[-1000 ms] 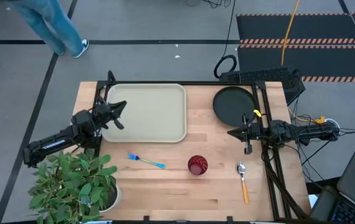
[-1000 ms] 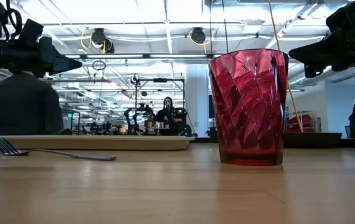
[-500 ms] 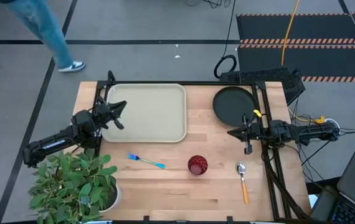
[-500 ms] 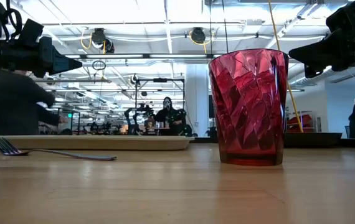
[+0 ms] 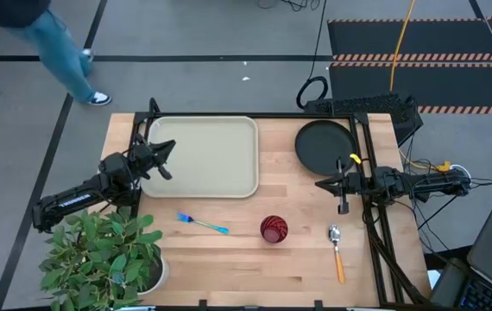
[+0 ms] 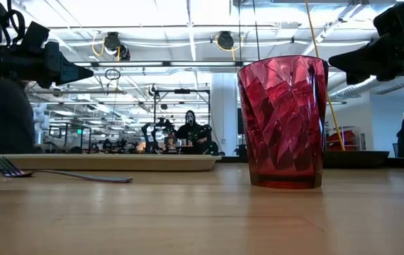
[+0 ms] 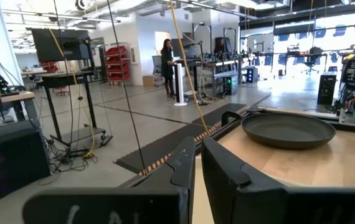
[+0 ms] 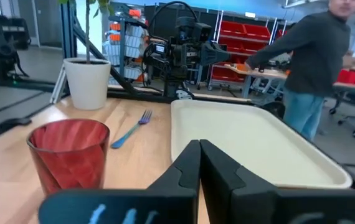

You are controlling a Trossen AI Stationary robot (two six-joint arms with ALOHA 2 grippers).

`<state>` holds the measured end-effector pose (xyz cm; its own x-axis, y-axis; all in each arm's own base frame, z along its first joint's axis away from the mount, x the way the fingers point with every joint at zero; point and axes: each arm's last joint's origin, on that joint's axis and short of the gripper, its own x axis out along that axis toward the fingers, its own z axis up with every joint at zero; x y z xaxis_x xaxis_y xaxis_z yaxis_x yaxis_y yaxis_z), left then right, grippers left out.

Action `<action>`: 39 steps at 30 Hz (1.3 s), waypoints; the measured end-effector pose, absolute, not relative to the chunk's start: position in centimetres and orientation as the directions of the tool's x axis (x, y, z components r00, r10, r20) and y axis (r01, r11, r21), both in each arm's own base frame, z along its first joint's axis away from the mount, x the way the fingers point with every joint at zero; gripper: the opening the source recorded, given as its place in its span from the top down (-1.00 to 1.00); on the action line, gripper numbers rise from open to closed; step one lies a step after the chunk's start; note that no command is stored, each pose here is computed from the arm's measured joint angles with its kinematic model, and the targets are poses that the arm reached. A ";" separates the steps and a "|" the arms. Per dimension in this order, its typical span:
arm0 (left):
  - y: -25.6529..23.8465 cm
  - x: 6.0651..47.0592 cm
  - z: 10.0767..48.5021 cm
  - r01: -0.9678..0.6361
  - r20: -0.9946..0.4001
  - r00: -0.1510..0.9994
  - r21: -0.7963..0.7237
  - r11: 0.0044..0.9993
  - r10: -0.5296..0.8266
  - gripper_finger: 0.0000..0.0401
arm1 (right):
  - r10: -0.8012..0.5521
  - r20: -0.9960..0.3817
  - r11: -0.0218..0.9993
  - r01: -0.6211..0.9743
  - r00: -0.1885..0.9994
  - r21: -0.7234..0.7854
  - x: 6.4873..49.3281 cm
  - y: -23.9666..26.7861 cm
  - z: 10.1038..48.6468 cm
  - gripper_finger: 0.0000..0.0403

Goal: Pick and place plate/cup/fork/spoon on tray
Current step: Put the red cup on the top left of the gray tray

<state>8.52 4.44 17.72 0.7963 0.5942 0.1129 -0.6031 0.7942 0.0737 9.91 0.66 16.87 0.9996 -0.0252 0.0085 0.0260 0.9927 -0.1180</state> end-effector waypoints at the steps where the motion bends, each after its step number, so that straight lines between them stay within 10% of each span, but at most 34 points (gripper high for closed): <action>1: 4.4 8.5 17.7 -0.603 0.113 0.796 0.074 0.794 0.594 0.84 | -0.025 0.009 0.992 0.026 1.000 -0.123 9.9 0.7 16.9 1.00; 12: 4.4 8.5 17.9 -0.601 0.130 0.795 0.029 0.799 0.593 0.84 | -0.031 0.218 0.991 0.002 0.976 0.135 9.7 0.6 18.9 1.00; 22: 4.4 8.5 17.9 -0.479 0.129 0.802 -0.444 0.757 0.583 0.84 | -0.033 0.271 0.993 0.001 0.962 0.115 9.5 0.6 19.4 1.00; 39: 4.3 8.6 17.5 -0.410 0.093 0.827 -0.575 0.708 0.555 0.84 | -0.123 0.251 0.992 0.117 0.960 0.038 9.6 0.4 19.3 1.00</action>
